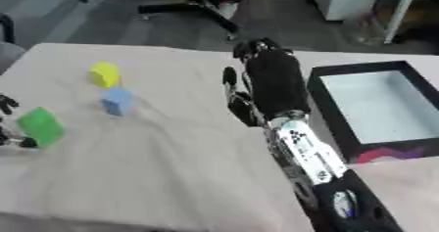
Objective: Pick up the objects with one hand, pass them to the other hand, and then place them into the box on the other side of the table.
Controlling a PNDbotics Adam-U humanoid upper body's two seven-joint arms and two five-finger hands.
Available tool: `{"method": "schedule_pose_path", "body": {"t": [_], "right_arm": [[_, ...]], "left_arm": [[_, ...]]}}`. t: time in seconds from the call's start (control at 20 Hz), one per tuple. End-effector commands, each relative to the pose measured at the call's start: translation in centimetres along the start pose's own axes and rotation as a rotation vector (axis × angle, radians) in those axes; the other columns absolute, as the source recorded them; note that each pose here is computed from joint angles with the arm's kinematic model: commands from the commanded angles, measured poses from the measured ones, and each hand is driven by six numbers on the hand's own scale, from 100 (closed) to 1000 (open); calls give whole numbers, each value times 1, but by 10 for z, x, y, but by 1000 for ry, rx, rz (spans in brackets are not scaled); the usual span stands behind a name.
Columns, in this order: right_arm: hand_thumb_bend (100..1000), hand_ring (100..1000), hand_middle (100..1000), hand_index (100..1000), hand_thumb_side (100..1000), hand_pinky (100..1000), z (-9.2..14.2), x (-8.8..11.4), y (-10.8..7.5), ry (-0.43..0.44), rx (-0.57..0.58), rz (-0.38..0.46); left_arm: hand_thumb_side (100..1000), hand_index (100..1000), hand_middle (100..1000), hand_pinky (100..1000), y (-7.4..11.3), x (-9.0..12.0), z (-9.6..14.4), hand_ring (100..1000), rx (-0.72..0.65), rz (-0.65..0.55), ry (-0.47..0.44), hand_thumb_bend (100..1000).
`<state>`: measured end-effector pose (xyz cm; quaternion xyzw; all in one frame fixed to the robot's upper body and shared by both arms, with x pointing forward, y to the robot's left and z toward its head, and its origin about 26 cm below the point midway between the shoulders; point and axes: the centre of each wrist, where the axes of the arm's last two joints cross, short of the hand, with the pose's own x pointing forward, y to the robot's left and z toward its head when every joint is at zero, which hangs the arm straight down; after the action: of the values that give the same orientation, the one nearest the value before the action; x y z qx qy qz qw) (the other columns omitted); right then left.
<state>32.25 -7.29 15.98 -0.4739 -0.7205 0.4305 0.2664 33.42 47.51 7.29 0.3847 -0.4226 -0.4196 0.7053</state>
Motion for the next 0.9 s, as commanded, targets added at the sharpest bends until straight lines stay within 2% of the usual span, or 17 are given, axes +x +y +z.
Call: {"method": "schedule_pose_path", "body": {"t": [0.05, 0.4, 0.5, 0.6, 0.65, 0.7, 0.8, 0.9], "right_arm": [[100, 648, 464, 667, 291, 410, -4, 2, -8, -8, -29, -10], [100, 647, 463, 668, 290, 409, -5, 2, -9, -9, -35, -13], [100, 647, 463, 668, 290, 408, -5, 2, -9, -9, -36, -14], [100, 648, 463, 669, 290, 409, -5, 2, -9, -8, -37, -15], [100, 648, 463, 669, 290, 409, -5, 2, -9, -8, -36, -16], [100, 648, 463, 669, 289, 409, -5, 2, -9, -8, -36, -16], [100, 649, 464, 670, 286, 411, -5, 2, -9, -10, -35, -16], [100, 652, 468, 674, 272, 417, -6, 4, -10, -21, -31, -15]], "left_arm": [[394, 800, 638, 691, 10, 6, -3, 619, 49, -21, 4, 975], [384, 739, 574, 647, -3, 12, -10, 564, 66, -18, 41, 825], [362, 688, 523, 607, -7, 12, -11, 523, 84, -5, 54, 771], [314, 584, 432, 523, -10, 13, -12, 449, 128, 17, 65, 629], [309, 573, 422, 514, -10, 14, -12, 442, 157, 31, 68, 617], [278, 520, 372, 460, -10, 16, -12, 404, 185, 46, 67, 558], [248, 474, 328, 410, -7, 19, -11, 370, 232, 78, 50, 510], [241, 452, 306, 384, 6, 30, -9, 352, 293, 140, -21, 526]]}}
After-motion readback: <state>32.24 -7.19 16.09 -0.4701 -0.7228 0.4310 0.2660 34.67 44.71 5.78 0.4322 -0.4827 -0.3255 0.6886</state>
